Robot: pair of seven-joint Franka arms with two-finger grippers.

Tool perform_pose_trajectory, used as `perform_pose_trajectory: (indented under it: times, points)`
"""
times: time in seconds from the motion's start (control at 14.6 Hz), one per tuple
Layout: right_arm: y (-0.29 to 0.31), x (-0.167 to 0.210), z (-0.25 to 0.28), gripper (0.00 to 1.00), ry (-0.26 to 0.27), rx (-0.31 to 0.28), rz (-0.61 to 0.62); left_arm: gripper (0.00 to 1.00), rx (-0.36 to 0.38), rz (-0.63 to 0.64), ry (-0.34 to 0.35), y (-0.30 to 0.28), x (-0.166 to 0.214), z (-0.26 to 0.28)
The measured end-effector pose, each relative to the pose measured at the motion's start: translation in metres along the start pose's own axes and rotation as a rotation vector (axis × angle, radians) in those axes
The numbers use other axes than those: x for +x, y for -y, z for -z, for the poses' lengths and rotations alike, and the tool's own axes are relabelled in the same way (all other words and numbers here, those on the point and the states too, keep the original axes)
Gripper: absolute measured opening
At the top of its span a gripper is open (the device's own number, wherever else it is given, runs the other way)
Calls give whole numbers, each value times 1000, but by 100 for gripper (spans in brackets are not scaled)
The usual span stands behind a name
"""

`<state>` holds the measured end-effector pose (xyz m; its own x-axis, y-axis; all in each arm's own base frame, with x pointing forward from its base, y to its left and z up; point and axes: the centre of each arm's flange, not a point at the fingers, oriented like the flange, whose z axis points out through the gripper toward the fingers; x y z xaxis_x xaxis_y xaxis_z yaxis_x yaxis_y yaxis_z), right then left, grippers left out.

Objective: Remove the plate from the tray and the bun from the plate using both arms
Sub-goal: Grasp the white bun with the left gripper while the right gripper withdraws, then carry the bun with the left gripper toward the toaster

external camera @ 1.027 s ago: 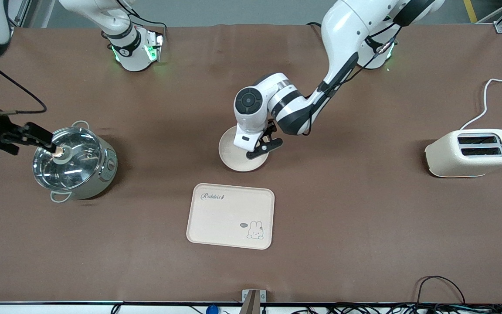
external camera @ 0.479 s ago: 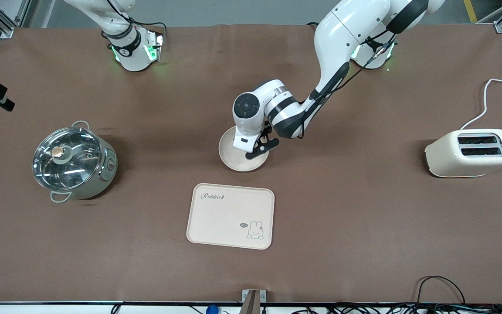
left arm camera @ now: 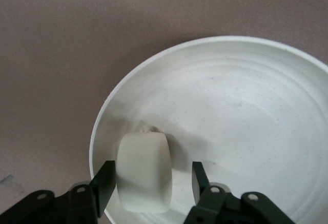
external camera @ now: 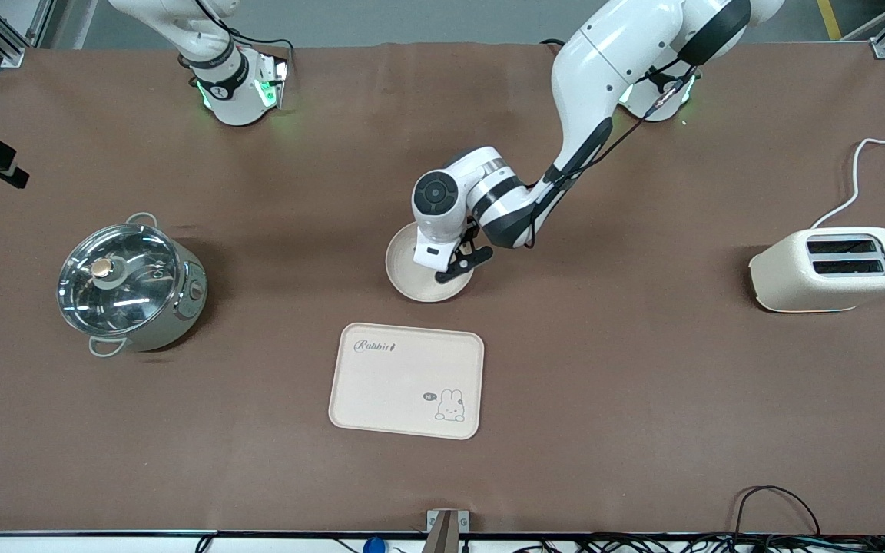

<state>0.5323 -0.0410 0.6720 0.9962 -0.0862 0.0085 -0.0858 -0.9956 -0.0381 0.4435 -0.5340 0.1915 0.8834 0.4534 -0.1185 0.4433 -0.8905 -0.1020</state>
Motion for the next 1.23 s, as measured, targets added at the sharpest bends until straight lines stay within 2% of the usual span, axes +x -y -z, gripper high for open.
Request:
perform_pose_trajectory:
  times: [0.07, 0.14, 0.21, 0.27, 0.41, 0.48, 0.55, 0.68, 0.96, 1.23]
  points:
    - [2, 1, -3, 100, 3, -5, 2, 67, 0, 1, 0, 0, 0, 0]
    - [4, 1, -4, 100, 3, -8, 4, 59, 1, 1, 1, 0, 0, -1]
    - [5, 1, -3, 100, 3, -10, 6, 59, 2, 1, 1, 0, 0, -2]
    - [5, 1, -3, 100, 1, -14, 7, 55, 4, 2, 2, 0, 0, -3]
    - [5, 1, -3, 100, -3, -19, 8, 33, 5, 2, 3, 0, 1, -4]
    - [6, 2, -3, 100, -5, -20, 9, 26, 4, 3, 2, 0, 1, -4]
    - [7, 2, -2, 100, -8, -21, 11, 26, 3, 3, 2, 0, 1, -3]
    - [8, 2, -1, 100, -10, -23, 13, 18, -11, 7, -1, -2, 4, 2]
    - [6, 2, -1, 100, -14, -41, 11, 18, -86, 47, -35, -7, 33, 57]
    - [13, 2, 1, 100, -20, -60, 17, 21, -175, 145, -104, 35, 125, 152]
